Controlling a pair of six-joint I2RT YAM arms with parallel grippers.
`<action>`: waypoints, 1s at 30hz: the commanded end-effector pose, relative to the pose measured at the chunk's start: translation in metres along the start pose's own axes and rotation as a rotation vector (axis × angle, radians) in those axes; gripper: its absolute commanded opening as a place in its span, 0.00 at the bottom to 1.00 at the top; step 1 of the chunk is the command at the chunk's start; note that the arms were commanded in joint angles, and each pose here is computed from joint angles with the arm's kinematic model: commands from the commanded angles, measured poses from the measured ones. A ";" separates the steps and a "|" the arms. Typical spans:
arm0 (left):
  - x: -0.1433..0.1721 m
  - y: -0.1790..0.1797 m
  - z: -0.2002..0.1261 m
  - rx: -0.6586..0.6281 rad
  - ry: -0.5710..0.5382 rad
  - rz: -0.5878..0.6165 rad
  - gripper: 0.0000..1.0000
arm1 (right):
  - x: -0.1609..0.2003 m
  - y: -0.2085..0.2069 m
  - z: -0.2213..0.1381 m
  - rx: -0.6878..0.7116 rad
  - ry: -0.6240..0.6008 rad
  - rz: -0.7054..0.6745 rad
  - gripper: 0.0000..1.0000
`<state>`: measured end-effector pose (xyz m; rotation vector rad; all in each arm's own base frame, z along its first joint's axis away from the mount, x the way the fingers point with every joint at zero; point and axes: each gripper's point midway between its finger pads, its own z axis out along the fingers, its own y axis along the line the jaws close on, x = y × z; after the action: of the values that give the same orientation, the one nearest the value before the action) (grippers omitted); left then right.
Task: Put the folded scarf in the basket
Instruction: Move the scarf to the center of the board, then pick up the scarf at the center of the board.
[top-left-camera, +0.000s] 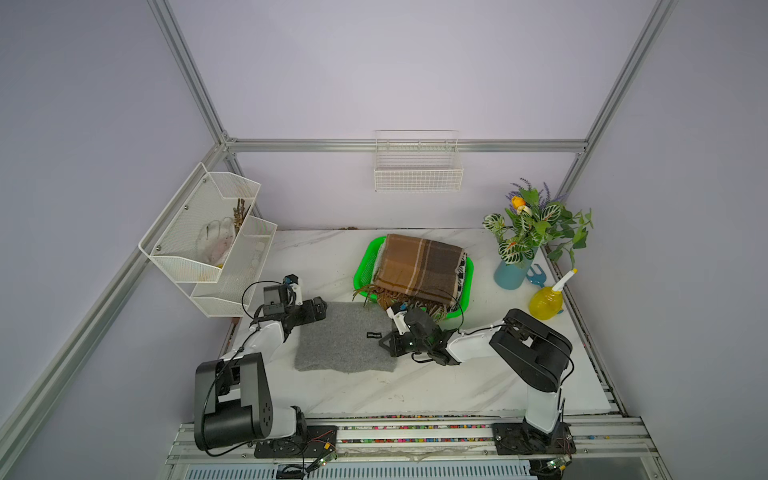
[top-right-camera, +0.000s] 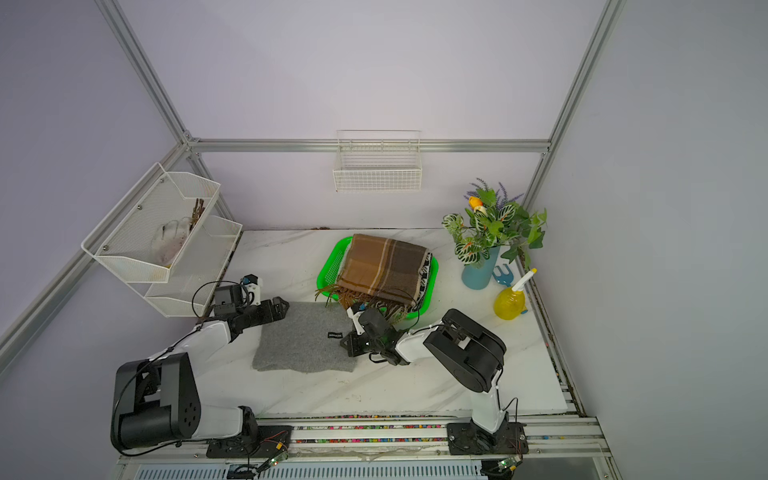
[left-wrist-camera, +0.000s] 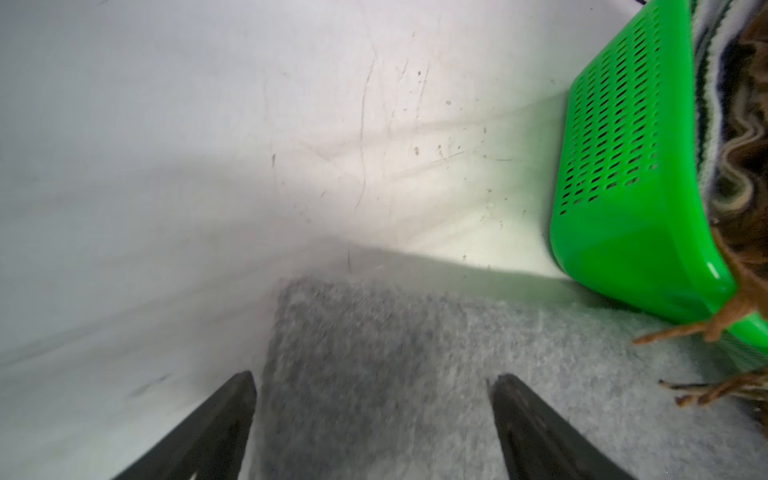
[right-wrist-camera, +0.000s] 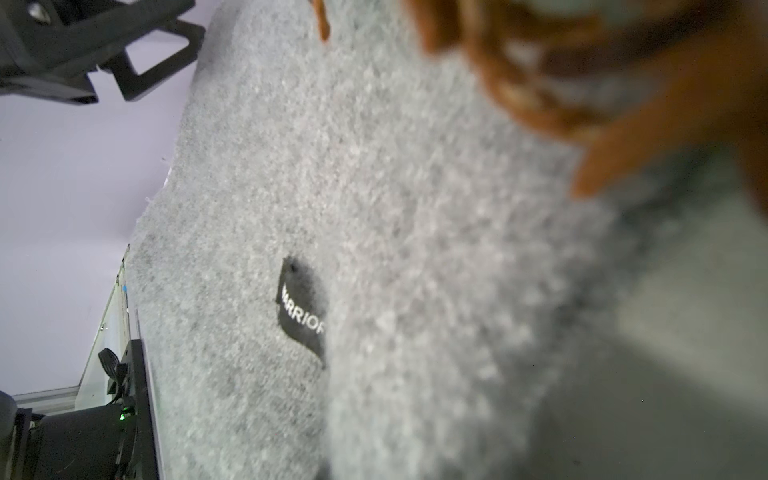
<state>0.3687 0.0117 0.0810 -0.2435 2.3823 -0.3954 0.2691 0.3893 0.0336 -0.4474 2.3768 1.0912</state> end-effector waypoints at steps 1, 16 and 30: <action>0.005 -0.002 0.009 0.061 0.069 -0.061 0.92 | 0.014 -0.013 0.003 0.015 0.033 0.013 0.00; 0.053 0.025 -0.005 -0.099 0.176 -0.186 0.92 | 0.008 0.011 -0.002 -0.094 0.039 -0.030 0.00; 0.058 0.005 0.006 0.026 0.298 -0.178 0.79 | 0.001 0.022 -0.009 -0.123 0.025 -0.039 0.00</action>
<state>0.3319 0.0143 0.0371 -0.4624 2.6428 -0.4703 0.2581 0.3951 0.0401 -0.5166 2.3589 1.2020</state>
